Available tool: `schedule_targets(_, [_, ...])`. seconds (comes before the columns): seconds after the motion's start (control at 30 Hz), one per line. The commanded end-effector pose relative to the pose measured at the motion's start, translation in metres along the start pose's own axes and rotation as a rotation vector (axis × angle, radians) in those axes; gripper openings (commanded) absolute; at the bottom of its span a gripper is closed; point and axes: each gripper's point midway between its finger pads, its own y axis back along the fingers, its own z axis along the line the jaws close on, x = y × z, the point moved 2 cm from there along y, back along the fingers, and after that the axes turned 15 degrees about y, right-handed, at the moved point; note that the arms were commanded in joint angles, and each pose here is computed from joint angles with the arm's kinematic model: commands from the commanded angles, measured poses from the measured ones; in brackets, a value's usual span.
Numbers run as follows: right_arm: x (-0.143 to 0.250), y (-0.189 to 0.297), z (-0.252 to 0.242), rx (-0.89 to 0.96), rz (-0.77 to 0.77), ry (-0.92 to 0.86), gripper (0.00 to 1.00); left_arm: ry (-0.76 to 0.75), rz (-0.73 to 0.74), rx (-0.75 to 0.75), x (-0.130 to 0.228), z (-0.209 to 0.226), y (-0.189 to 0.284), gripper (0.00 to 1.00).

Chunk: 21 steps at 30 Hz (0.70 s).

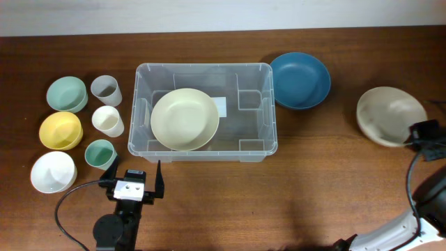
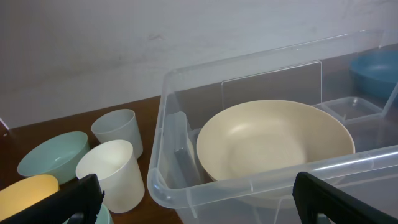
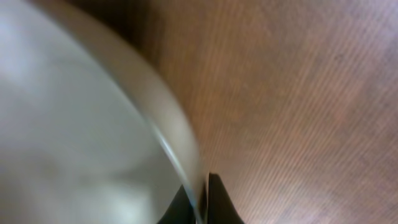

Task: Pack container
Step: 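Lift the cream bowl and stack it onto the beige bowl in the bin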

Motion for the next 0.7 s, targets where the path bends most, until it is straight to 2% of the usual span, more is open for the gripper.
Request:
schedule_targets(0.0, [-0.012,0.069,0.063,-0.473,-0.050,0.174,0.04,-0.015,0.007,0.000,0.002,0.001,0.000,1.00])
schedule_targets(0.1, [0.007,0.133,0.109,-0.820,-0.076,0.341,0.04,-0.015,0.007,0.000,0.002,0.001,0.000,1.00])
schedule_targets(0.17, [0.032,0.160,0.130,-0.889,-0.084,0.447,0.04,-0.015,0.007,0.000,0.002,0.001,0.000,1.00])
schedule_targets(0.27, [0.078,0.183,0.159,-0.873,-0.084,0.621,0.04,-0.015,0.007,0.000,0.002,0.001,0.000,1.00])
schedule_targets(0.4, [0.158,0.193,0.209,-0.747,-0.078,0.906,0.04,-0.015,0.007,0.000,0.002,0.001,0.000,1.00])
schedule_targets(0.53, [0.224,0.175,0.249,-0.574,-0.067,1.025,0.04,-0.015,0.007,0.000,0.002,0.001,0.000,1.00])
schedule_targets(0.67, [0.296,0.148,0.292,-0.534,-0.043,1.152,0.04,-0.015,0.007,0.000,0.002,0.001,0.000,1.00])
